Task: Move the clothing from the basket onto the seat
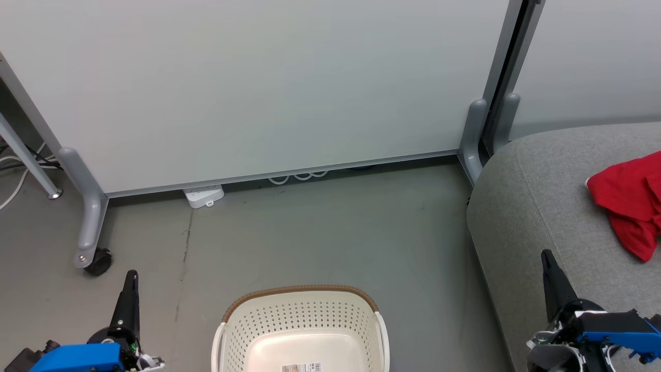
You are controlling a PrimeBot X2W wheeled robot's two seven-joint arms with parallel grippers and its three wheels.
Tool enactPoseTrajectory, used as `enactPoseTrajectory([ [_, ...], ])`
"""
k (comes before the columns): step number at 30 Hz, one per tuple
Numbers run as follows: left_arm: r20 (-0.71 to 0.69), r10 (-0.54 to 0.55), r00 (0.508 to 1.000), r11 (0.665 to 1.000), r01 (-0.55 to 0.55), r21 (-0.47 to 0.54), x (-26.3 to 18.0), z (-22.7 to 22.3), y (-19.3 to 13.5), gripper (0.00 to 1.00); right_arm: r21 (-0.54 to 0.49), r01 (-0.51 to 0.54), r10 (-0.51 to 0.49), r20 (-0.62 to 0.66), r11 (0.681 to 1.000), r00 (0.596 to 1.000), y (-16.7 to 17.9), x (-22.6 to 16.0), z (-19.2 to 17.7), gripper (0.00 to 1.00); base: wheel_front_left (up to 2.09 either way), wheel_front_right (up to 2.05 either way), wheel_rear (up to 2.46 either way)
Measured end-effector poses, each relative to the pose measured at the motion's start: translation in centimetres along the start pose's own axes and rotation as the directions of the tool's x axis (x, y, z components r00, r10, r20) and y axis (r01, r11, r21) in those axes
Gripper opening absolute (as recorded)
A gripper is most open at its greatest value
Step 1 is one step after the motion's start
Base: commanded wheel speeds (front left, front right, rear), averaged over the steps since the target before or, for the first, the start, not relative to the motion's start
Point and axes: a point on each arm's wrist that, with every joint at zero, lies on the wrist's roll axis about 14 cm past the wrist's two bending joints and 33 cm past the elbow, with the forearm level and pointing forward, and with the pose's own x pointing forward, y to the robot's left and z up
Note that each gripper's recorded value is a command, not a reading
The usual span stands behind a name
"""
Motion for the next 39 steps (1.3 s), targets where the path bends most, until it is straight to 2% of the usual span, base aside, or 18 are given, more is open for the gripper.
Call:
enactPoseTrajectory([
  [14, -0.004, -0.012, 1.000, 0.997, 0.012, -0.078, 0.25, 0.06, -0.22, 0.00, 0.086, -0.014, 0.015, -0.002, 0.996, 1.000, 0.31, 0.22, 0.04, 0.00, 0.00, 0.00, 0.00],
  [39, -0.004, -0.015, 1.000, 0.997, 0.014, -0.078, 0.30, 0.05, -0.31, 0.00, 0.087, -0.015, 0.015, -0.002, 0.996, 1.000, 0.34, 0.23, 0.04, 0.00, 0.00, 0.00, 0.00],
])
